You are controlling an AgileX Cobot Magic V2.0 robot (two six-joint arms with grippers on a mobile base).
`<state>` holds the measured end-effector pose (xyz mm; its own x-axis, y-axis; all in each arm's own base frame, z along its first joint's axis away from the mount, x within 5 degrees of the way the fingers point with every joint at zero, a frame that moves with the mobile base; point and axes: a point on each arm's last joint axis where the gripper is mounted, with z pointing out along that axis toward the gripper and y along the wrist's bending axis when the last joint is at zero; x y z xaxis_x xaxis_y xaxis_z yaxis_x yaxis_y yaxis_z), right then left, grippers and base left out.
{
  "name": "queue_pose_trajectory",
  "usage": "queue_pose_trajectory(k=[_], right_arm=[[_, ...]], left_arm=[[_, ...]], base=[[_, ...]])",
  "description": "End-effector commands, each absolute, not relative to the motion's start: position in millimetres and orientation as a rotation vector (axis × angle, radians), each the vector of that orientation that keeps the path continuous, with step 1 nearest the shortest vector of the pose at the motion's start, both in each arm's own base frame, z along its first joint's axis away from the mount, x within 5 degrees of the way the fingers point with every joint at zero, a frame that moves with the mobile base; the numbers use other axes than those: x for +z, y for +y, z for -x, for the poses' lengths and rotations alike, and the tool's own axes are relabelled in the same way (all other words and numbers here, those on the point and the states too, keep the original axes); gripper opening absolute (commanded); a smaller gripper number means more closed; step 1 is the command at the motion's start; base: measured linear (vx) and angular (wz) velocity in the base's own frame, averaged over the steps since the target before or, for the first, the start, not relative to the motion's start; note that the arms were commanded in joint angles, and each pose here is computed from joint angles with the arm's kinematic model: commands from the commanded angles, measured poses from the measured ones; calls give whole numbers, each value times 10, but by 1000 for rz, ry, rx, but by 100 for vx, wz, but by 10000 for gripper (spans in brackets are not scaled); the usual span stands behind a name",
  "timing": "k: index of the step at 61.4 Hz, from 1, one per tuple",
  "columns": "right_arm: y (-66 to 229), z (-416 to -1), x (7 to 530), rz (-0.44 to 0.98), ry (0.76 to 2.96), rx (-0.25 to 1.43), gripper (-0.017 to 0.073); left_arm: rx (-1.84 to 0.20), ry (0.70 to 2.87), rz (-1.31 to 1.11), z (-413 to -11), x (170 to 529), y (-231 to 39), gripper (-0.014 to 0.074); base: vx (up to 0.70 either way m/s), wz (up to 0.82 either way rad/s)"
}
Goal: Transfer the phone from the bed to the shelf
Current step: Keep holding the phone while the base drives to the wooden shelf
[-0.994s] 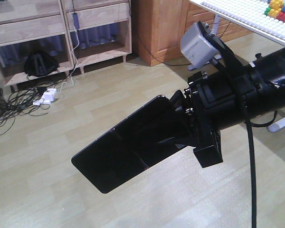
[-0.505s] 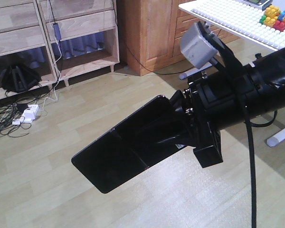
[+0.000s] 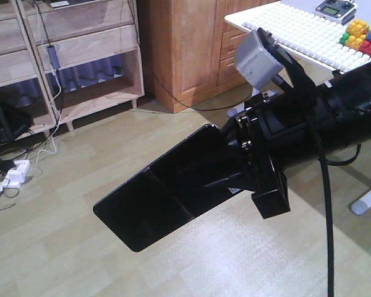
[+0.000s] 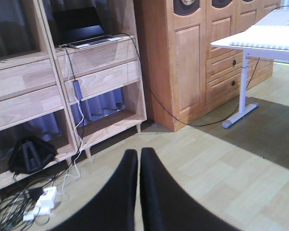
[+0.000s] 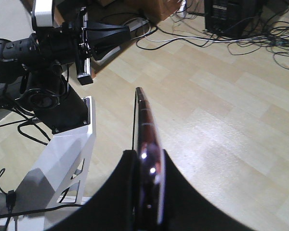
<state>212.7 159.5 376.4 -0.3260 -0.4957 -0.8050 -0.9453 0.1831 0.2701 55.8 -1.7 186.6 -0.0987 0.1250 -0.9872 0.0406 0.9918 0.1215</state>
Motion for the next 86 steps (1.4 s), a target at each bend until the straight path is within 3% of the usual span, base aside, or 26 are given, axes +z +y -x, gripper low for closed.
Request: queue_pose_trajectory(k=[1,86], right_arm=[[1590,-1997,3964,1348,1821,1131,-3],[1590,-1997,3964,1348,1821,1131,-3]], left_arm=[[64,1570,-105,-548,2012,-16,1],[64,1570,-105,-548,2012,-16,1]], base=[[36,-8],[36,1]])
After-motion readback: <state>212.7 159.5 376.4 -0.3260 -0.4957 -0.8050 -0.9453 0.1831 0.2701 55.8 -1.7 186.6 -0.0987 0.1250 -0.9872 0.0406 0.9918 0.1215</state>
